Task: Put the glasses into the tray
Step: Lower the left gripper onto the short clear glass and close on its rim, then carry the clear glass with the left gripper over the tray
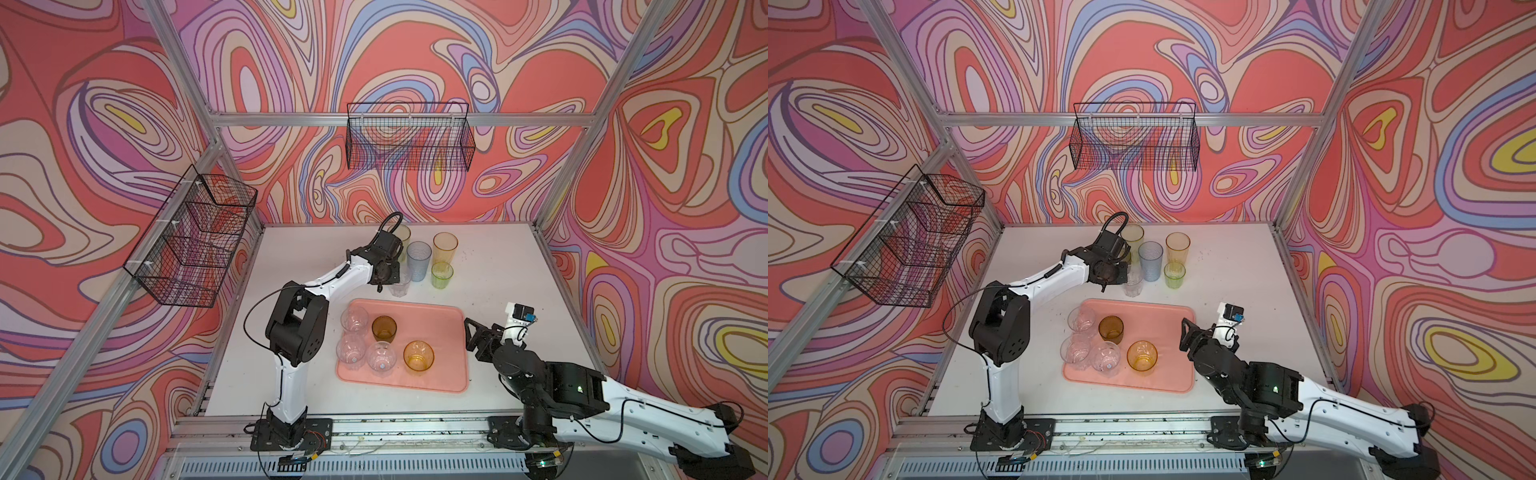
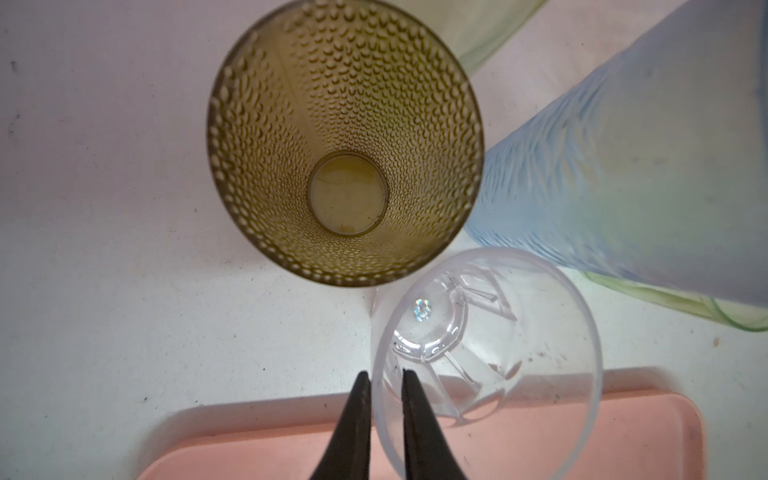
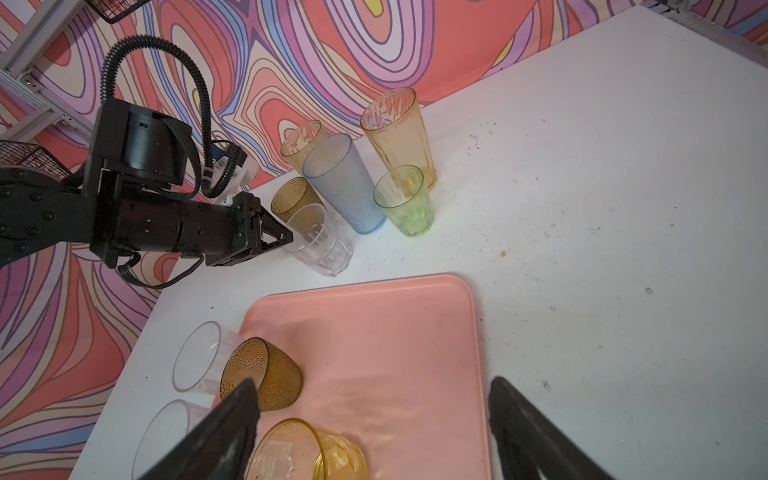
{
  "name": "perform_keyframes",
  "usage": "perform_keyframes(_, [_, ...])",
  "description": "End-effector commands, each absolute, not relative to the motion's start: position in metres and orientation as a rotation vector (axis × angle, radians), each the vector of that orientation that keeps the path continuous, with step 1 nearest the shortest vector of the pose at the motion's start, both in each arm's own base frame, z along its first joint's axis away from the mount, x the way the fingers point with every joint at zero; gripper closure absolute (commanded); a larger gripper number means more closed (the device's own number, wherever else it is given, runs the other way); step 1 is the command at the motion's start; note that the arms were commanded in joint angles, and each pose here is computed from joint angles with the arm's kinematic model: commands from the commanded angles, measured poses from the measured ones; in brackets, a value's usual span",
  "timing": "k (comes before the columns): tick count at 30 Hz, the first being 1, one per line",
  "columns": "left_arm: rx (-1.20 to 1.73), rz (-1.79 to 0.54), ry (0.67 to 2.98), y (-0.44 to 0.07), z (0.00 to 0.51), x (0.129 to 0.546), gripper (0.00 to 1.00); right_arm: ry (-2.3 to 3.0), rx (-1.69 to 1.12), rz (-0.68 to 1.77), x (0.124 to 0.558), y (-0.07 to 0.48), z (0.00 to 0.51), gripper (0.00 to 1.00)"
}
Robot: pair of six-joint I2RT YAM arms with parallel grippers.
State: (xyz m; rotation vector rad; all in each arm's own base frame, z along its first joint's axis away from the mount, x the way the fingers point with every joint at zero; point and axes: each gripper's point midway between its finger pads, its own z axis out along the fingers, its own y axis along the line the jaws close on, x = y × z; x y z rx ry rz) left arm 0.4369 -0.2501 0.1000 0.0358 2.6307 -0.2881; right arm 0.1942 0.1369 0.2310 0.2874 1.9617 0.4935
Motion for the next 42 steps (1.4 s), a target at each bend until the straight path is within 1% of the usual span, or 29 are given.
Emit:
perform_keyframes(1, [0.038,-0.261,2.66,-0.243,0.097,0.434,0.88,1.964,0.291,0.495,0.193,0.137,0.229,0.11])
perform_keyframes(3, [0.034,-0.257,2.663,-0.242,0.097,0.433,0.89,1.965,0.293,0.5,0.193,0.137,0.229,0.1])
perform_keyframes(4, [0.032,-0.257,2.665,-0.242,0.097,0.432,0.91,1.963,0.295,0.499,0.194,0.137,0.229,0.11])
perform_keyframes(9, [0.025,-0.281,2.671,-0.243,0.098,0.428,0.95,1.969,0.294,0.508,0.193,0.139,0.229,0.11])
perform_keyframes(12, [0.026,-0.285,2.664,-0.242,0.101,0.426,0.96,1.974,0.296,0.513,0.193,0.139,0.227,0.11])
perform_keyframes(15, [0.03,-0.283,2.659,-0.24,0.105,0.424,0.99,1.978,0.293,0.515,0.193,0.141,0.226,0.11])
perform_keyframes(18, [0.029,-0.283,2.657,-0.238,0.109,0.422,0.99,1.98,0.293,0.518,0.193,0.142,0.226,0.1])
perform_keyframes(21, [0.023,-0.286,2.655,-0.237,0.112,0.42,0.97,1.982,0.291,0.522,0.193,0.143,0.225,0.1])
perform_keyframes(27, [0.019,-0.304,2.639,-0.235,0.121,0.415,1.0,1.979,0.288,0.53,0.193,0.145,0.226,0.11])
perform_keyframes(42, [0.054,-0.37,2.562,-0.236,0.16,0.396,1.0,1.984,0.253,0.549,0.195,0.158,0.23,0.11])
